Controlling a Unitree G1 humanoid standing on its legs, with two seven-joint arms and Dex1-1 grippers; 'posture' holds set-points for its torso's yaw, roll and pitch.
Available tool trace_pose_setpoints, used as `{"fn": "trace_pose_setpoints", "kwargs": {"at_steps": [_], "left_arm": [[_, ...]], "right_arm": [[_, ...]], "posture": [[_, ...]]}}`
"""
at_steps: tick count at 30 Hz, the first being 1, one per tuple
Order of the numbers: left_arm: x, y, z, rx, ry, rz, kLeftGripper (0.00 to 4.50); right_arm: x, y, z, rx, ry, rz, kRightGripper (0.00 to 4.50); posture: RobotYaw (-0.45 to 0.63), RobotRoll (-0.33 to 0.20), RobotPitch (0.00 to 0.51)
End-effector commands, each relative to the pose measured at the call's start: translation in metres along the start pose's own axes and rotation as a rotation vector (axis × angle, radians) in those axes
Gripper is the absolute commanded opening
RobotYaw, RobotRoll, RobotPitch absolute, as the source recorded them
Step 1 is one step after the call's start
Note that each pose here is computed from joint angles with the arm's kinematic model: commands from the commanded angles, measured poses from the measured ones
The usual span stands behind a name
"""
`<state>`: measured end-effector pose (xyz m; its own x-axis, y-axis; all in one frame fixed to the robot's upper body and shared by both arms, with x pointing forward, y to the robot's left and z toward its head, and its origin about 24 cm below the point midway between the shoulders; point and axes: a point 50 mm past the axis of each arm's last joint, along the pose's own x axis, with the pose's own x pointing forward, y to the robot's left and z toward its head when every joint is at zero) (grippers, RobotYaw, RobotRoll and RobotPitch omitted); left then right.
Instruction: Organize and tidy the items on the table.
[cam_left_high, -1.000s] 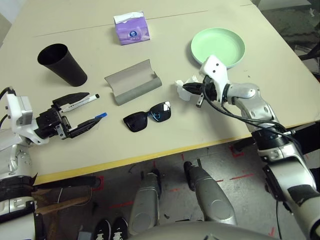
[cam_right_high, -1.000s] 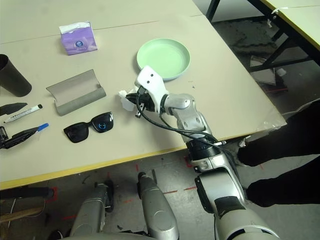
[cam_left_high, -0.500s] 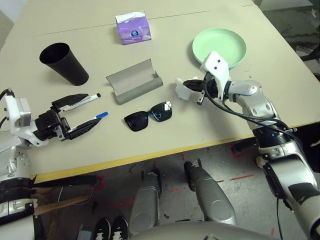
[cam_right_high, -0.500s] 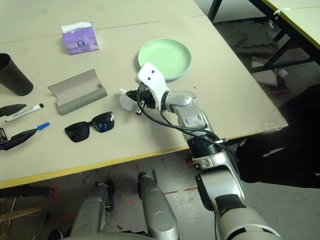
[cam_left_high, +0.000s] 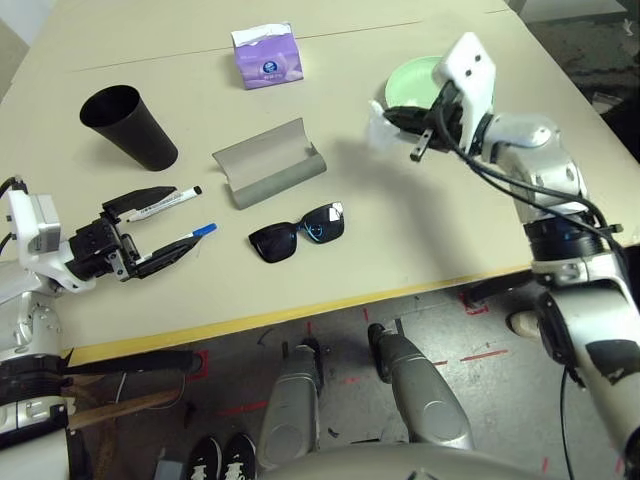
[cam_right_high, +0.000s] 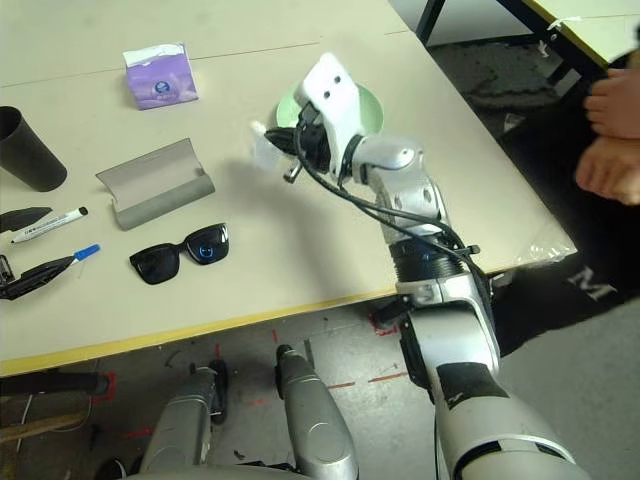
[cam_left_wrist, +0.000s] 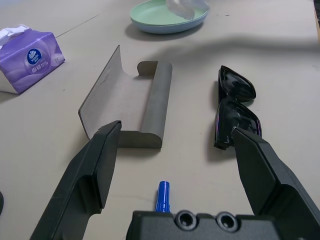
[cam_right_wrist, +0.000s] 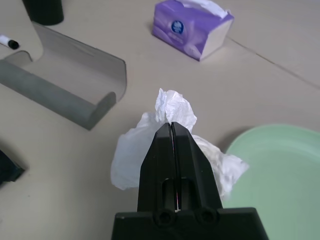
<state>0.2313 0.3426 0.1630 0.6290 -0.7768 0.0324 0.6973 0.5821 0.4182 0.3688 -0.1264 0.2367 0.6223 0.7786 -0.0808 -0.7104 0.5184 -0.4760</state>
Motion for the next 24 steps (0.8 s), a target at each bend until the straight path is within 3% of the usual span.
{"fn": "trace_pose_setpoints", "kwargs": {"at_steps": [1,11,24], "left_arm": [[-0.003,-0.003,-0.003,-0.014,0.010,-0.002,4.50],[-0.005,-0.005,-0.001,-0.018,0.012,-0.002,4.50],[-0.011,-0.008,0.004,-0.012,0.024,0.014,4.50]], "right_arm": [[-0.004,-0.015,-0.002,-0.029,0.015,-0.054,0.04],[-0.015,-0.055,-0.032,-0.087,0.141,-0.259,0.04],[-0.016,-0.065,-0.041,-0.138,0.218,-0.366,0.04]], "posture": [[-0.13,0.000,0.281],[-0.11,0.000,0.288],[-0.08,0.000,0.292]]}}
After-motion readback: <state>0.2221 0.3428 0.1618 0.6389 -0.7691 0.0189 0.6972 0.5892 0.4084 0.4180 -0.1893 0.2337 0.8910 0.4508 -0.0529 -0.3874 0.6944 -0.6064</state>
